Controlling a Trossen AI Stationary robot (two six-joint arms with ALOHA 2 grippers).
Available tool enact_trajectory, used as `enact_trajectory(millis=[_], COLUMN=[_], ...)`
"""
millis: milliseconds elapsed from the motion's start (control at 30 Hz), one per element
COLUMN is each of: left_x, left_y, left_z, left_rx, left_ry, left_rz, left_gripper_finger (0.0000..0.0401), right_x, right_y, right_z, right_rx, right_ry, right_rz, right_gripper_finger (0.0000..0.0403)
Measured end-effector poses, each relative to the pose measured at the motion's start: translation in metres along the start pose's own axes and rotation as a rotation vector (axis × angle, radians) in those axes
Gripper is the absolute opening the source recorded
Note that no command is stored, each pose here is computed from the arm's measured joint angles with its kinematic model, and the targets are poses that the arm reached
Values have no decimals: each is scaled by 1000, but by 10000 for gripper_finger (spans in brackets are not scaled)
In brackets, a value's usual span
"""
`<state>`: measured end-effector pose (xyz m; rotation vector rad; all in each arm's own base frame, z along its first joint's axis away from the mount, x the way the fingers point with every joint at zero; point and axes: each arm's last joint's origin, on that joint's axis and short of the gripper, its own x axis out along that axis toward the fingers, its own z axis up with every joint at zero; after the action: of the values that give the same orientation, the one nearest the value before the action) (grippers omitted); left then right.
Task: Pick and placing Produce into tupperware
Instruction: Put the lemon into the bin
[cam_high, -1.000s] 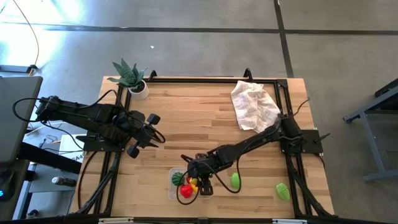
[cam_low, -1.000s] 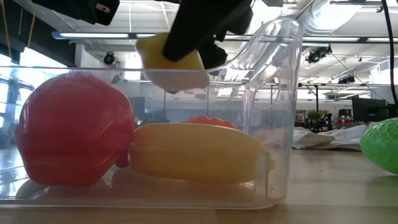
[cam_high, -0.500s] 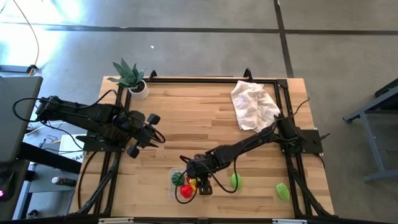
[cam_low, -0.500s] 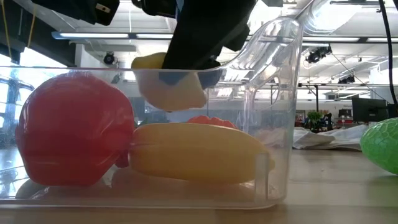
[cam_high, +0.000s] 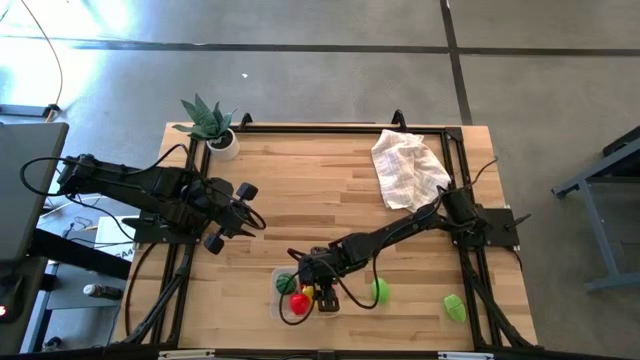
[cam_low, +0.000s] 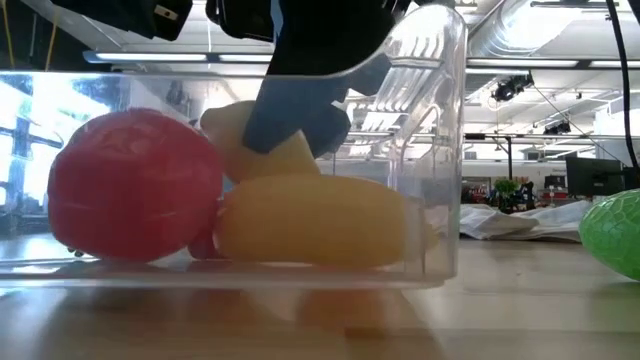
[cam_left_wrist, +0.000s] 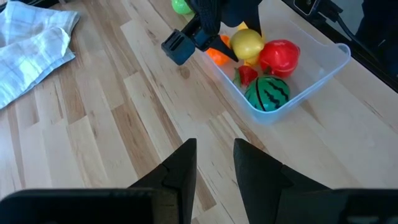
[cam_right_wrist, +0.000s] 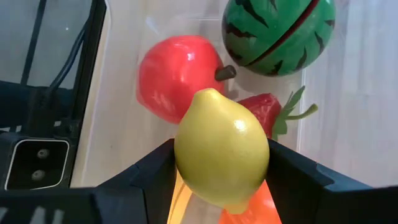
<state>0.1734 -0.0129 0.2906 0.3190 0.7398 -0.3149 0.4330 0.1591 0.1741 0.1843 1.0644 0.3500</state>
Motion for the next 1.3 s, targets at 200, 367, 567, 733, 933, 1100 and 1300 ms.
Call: enact_trajectory(millis=[200,367,567,733,933,1100,1300], left_x=[0,0,0,0,0,0,0], left_y=[0,0,0,0,0,0,0], left_z=[0,0,0,0,0,0,0], left_rx=[0,0,0,0,0,0,0], left_ry=[0,0,0,0,0,0,0], left_rz=[0,0,1,0,0,0,0], left_gripper_finger=[95,95,95,95,95,95,95], right_x=[0,0,0,0,0,1,1], right_y=[0,3,7,7,9,11,11], right_z=[0,1,1,1,2,3,3], right_rx=[2,1,-16,-16,-14,-24,-28], right_ry=[0,2,-5,-5,-13,-28,-30], right_rz=[0,1,-27,-27,-24,-17,-17], right_gripper_finger=[206,206,206,206,206,219,242])
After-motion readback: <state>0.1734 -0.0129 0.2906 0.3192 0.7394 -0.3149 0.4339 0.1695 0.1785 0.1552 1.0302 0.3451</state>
